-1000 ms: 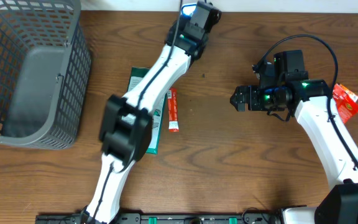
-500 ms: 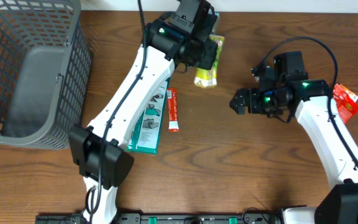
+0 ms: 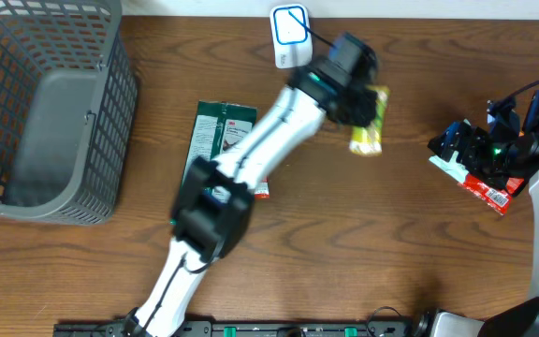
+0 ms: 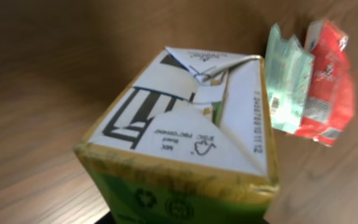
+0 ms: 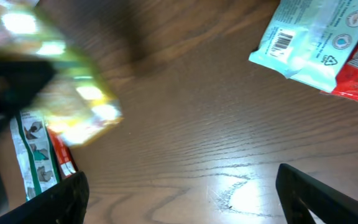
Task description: Scan the item barcode
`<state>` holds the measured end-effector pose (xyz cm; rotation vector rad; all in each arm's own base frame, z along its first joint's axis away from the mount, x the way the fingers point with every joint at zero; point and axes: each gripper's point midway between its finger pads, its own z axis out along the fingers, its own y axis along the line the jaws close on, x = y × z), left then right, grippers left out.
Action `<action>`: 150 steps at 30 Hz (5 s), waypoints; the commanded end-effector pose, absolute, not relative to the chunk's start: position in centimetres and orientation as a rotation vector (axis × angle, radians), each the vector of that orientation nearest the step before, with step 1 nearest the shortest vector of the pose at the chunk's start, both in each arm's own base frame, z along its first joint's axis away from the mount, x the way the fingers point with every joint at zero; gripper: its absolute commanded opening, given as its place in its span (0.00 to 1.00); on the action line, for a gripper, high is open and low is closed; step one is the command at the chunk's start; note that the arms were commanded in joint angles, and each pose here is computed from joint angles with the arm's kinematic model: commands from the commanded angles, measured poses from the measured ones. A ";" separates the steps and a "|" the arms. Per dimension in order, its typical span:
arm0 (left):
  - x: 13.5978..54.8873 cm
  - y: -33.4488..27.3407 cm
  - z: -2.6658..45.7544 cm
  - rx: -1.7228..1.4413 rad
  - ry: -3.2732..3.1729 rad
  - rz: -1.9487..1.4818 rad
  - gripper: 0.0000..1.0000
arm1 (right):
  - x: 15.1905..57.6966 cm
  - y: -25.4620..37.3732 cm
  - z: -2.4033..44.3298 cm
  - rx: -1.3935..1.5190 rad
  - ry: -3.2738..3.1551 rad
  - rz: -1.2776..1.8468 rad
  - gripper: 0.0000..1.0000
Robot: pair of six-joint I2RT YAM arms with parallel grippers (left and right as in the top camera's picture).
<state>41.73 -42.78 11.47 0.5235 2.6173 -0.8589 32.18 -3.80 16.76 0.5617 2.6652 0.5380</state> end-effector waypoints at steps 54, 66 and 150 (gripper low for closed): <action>41.5 -14.1 19.0 0.006 2.910 -0.194 0.63 | 32.9 -8.8 5.6 0.677 2.424 -0.388 0.07; 41.8 -13.0 18.6 -0.007 2.902 -0.102 0.64 | 35.7 -0.2 5.6 0.415 2.484 0.225 0.01; 34.2 -3.7 18.8 -0.359 2.863 0.214 0.64 | 36.8 31.2 2.1 -0.369 2.797 0.340 0.45</action>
